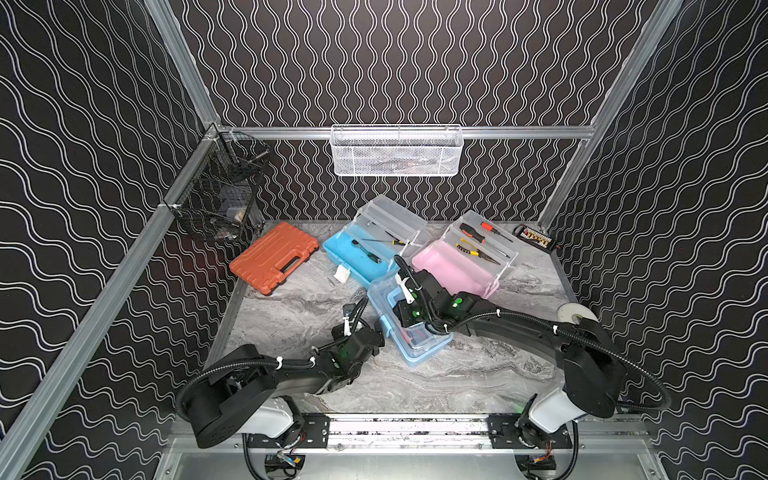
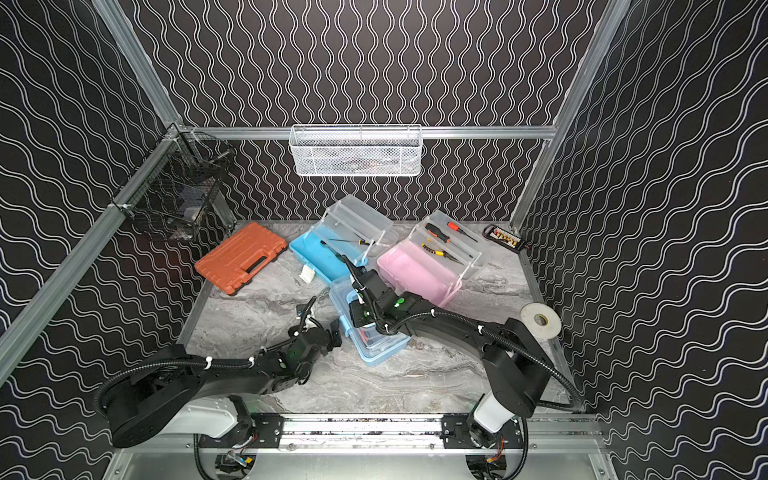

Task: Close toolboxes
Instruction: Fasten the toolbox latch on the toolbox.

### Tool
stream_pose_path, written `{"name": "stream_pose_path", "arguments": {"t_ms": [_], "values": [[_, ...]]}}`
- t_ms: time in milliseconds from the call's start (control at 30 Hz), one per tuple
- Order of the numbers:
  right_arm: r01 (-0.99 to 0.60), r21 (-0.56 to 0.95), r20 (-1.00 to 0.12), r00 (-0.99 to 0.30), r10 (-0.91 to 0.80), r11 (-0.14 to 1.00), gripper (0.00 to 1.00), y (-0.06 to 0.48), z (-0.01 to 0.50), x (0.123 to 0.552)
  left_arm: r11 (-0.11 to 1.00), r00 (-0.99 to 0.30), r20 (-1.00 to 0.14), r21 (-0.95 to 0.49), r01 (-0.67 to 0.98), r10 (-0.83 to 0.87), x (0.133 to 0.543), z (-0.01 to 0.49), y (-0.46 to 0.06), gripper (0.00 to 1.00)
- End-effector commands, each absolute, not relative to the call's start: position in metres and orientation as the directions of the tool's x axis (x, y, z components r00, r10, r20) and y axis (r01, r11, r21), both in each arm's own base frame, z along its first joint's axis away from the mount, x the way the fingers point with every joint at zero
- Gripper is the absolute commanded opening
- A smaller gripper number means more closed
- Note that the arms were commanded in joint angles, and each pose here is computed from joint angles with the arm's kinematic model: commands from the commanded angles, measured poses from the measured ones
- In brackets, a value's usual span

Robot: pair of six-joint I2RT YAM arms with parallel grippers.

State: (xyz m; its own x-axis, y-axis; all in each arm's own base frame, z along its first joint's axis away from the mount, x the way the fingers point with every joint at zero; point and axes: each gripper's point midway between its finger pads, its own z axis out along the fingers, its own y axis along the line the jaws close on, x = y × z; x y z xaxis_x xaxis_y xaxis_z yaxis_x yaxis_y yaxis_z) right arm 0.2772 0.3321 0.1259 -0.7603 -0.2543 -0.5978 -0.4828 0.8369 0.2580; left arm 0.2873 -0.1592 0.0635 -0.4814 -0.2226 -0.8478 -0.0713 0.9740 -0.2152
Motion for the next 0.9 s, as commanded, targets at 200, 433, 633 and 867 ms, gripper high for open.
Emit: {"name": "stream_pose_path", "arguments": {"t_ms": [200, 433, 633, 867], "values": [[-0.463, 0.212, -0.31, -0.867, -0.391, 0.86, 0.29, 0.297, 0.067, 0.223, 0.949, -0.446, -0.847, -0.315, -0.018, -0.289, 0.297, 0.074, -0.179, 0.99], [-0.451, 0.233, -0.271, -0.881, -0.388, 0.862, 0.29, 0.295, 0.053, 0.215, 0.944, -0.445, -0.843, -0.331, -0.013, -0.301, 0.302, 0.071, -0.186, 0.99], [-0.439, 0.247, -0.236, -0.892, -0.385, 0.864, 0.29, 0.293, 0.041, 0.207, 0.927, -0.413, -0.84, -0.374, -0.028, -0.352, 0.307, 0.069, -0.188, 0.99], [-0.431, 0.243, -0.233, -0.895, -0.379, 0.869, 0.29, 0.292, 0.039, 0.206, 0.926, -0.382, -0.853, -0.377, -0.023, -0.357, 0.309, 0.079, -0.187, 0.99]]}}
